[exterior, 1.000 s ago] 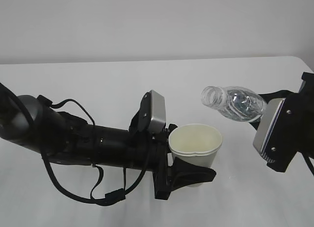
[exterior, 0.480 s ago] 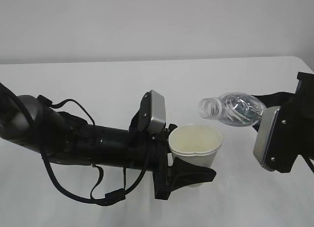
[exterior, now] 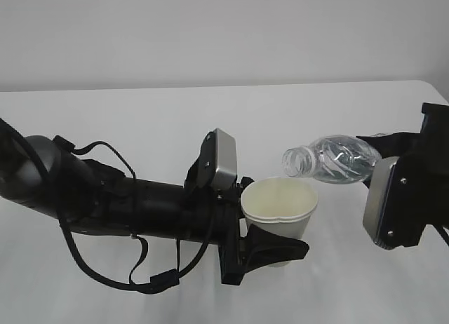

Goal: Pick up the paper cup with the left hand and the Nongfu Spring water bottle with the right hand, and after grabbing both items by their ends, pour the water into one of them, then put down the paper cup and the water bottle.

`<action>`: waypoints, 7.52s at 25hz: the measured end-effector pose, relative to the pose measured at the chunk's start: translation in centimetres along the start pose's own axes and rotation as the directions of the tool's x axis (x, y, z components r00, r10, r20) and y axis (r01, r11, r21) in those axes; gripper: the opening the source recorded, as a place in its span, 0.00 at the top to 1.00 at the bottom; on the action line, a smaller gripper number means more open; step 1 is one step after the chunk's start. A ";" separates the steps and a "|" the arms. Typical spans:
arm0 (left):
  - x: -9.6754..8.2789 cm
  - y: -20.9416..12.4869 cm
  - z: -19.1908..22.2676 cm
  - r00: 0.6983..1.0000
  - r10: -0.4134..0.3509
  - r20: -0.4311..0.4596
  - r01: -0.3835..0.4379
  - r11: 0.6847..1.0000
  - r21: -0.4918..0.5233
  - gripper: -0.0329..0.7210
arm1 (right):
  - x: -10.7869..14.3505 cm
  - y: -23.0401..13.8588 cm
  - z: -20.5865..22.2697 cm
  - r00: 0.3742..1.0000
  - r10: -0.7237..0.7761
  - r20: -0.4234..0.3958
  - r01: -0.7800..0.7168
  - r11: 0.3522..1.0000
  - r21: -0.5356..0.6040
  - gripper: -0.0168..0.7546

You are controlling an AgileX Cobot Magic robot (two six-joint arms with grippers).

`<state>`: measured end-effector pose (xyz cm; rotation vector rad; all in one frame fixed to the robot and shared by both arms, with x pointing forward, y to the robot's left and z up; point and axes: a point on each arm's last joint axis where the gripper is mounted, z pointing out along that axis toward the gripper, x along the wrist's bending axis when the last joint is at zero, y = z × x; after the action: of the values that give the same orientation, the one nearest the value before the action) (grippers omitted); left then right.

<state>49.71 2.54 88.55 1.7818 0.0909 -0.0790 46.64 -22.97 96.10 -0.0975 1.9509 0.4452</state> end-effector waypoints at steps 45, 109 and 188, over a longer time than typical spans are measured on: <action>0.1 0.0 0.0 1.000 -0.004 -0.006 0.004 1.000 -0.004 0.33 | -1.2 0.4 -0.1 0.976 -0.171 0.133 0.175 0.984 -0.020 0.56; 0.1 0.0 0.0 1.000 -0.006 -0.006 0.006 1.000 -0.004 0.33 | -1.4 0.3 -0.1 0.961 -0.225 0.160 0.228 0.974 0.005 0.56; 0.2 -0.5 0.1 1.000 -0.025 -0.015 0.025 1.000 0.000 0.33 | -1.4 0.3 -0.1 0.954 -0.255 0.160 0.257 0.966 0.010 0.56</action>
<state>49.85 2.54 88.02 1.7816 0.1242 -0.0841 47.06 -22.93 97.51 -0.3095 1.7485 0.2828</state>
